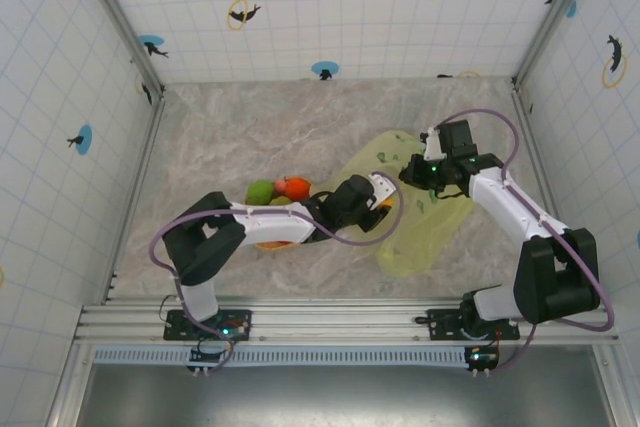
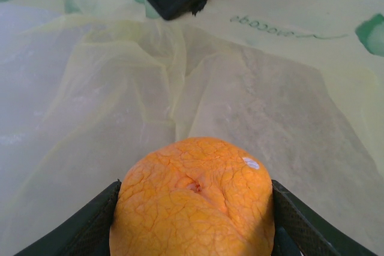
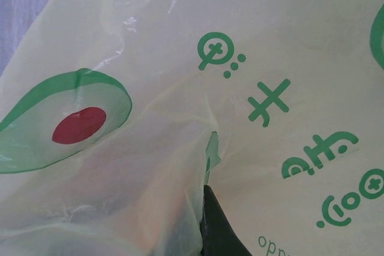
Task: Place the fruits into the plastic bag
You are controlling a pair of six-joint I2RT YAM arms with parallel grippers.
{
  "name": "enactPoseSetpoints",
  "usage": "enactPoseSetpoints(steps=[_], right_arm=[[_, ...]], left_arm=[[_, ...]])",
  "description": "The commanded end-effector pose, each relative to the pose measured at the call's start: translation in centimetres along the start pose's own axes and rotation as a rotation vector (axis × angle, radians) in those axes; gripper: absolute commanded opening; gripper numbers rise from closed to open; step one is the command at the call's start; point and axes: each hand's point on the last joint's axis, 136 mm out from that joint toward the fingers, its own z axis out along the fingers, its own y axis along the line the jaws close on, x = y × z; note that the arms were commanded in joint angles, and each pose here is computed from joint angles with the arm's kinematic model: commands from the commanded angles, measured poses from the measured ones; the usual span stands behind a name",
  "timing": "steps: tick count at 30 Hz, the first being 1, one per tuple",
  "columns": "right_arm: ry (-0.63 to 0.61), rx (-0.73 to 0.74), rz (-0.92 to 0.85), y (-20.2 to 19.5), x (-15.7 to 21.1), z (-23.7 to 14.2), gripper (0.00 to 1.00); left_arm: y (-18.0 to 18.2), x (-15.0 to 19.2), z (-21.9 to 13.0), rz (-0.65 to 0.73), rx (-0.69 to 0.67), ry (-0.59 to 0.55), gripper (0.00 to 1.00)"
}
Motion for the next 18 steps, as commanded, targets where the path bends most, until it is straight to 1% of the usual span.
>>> enactPoseSetpoints(steps=[1, 8, 13, 18], right_arm=[[-0.002, -0.060, 0.013, 0.8, -0.1, -0.4, 0.00], [-0.001, -0.162, 0.052, 2.1, -0.6, -1.0, 0.00], [-0.015, -0.213, 0.093, 2.1, -1.0, -1.6, 0.00], [-0.010, -0.276, 0.141, 2.6, -0.9, -1.7, 0.00]], left_arm=[[0.7, -2.4, 0.9, 0.068, -0.059, -0.081, 0.45], [1.4, -3.1, 2.5, 0.148, -0.090, -0.164, 0.46], [2.9, -3.8, 3.8, 0.131, -0.108, -0.229, 0.47], [4.3, -3.9, 5.7, 0.146, -0.164, -0.287, 0.52]])
